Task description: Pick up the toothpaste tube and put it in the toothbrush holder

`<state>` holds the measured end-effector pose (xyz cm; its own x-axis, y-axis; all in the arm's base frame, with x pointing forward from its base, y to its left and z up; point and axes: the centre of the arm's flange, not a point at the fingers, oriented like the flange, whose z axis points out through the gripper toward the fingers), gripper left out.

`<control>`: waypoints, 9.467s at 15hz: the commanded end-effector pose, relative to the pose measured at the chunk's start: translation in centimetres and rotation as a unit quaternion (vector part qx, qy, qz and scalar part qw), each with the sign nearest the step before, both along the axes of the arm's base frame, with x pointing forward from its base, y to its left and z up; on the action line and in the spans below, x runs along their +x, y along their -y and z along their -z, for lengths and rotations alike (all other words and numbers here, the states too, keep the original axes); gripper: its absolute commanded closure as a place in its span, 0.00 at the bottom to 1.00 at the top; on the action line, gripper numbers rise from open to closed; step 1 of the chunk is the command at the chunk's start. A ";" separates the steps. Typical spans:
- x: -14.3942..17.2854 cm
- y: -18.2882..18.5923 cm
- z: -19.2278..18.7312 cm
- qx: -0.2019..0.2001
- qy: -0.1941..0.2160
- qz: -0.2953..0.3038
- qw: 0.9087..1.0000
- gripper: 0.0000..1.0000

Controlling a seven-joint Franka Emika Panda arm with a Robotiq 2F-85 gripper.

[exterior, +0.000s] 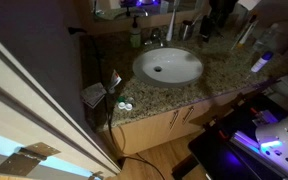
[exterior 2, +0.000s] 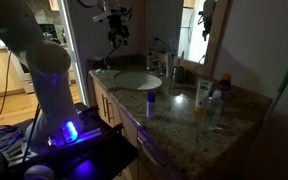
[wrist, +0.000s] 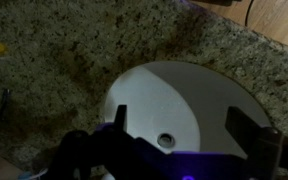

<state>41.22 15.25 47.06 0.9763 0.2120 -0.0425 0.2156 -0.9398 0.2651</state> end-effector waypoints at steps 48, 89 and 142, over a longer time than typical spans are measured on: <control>7.6 -26.6 10.1 0.255 0.053 0.019 0.965 0.00; 2.0 -21.8 16.4 0.252 0.094 -0.152 0.951 0.00; 7.5 -19.7 5.6 0.242 0.254 -0.244 0.904 0.99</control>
<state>51.06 37.91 35.20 0.6149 0.5351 0.5792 0.6577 -0.7533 -0.0023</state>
